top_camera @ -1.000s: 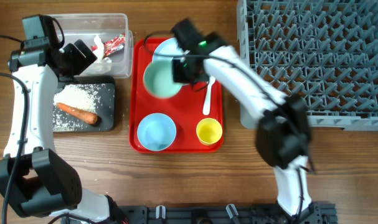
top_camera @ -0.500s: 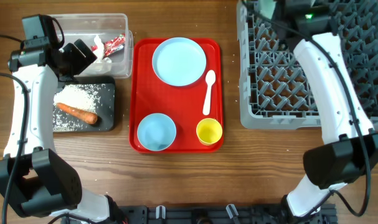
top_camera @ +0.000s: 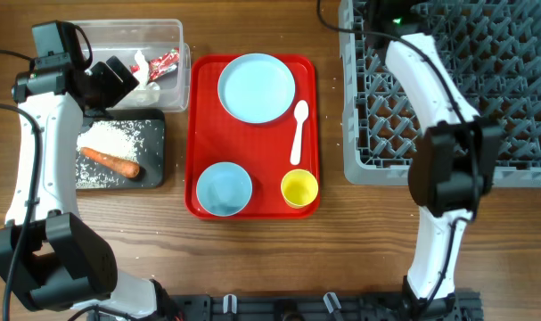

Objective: Sort waste into correct bins and load items into the dishwasher rack

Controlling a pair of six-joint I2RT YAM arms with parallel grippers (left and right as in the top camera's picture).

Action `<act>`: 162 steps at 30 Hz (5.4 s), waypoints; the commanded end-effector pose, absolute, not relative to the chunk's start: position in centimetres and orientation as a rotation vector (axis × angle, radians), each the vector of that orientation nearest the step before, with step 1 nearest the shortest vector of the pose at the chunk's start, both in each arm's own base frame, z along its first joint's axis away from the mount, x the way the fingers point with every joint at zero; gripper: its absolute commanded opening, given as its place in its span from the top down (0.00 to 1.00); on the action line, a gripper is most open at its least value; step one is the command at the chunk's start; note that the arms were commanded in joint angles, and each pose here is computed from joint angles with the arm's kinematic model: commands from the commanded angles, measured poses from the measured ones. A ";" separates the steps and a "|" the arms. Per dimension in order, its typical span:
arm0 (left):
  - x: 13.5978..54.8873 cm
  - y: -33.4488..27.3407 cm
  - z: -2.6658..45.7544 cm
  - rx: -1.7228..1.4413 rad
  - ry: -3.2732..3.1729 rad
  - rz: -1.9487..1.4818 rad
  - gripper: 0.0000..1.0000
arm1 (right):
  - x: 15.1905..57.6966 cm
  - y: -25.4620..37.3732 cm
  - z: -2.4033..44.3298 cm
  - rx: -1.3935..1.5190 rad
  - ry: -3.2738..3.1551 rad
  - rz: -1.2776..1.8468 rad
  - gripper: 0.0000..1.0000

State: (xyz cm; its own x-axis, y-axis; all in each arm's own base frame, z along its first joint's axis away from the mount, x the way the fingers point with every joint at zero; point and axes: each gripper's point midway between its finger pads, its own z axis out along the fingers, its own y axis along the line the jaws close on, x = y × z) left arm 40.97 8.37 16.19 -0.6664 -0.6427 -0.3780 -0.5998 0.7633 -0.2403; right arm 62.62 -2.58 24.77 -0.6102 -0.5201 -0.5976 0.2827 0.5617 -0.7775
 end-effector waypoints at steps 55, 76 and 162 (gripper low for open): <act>41.0 8.3 15.8 -0.952 2.518 -0.143 0.00 | 61.6 7.2 15.1 -0.556 2.030 -1.266 0.00; 41.0 8.3 15.8 -0.952 2.518 -0.143 0.00 | 42.4 28.4 15.9 -0.736 2.604 0.657 0.00; 41.1 8.3 15.8 -0.951 2.514 -0.144 0.00 | 48.6 5.4 14.6 -0.390 2.298 -1.363 0.69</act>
State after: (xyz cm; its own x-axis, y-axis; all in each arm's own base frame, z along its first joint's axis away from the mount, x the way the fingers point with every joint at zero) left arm 41.09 8.40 16.14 -0.6652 -0.6421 -0.3810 -0.5986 0.7637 -0.2418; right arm 48.61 3.08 16.73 -0.8718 -0.3804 -0.3087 0.1159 0.4520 -0.8844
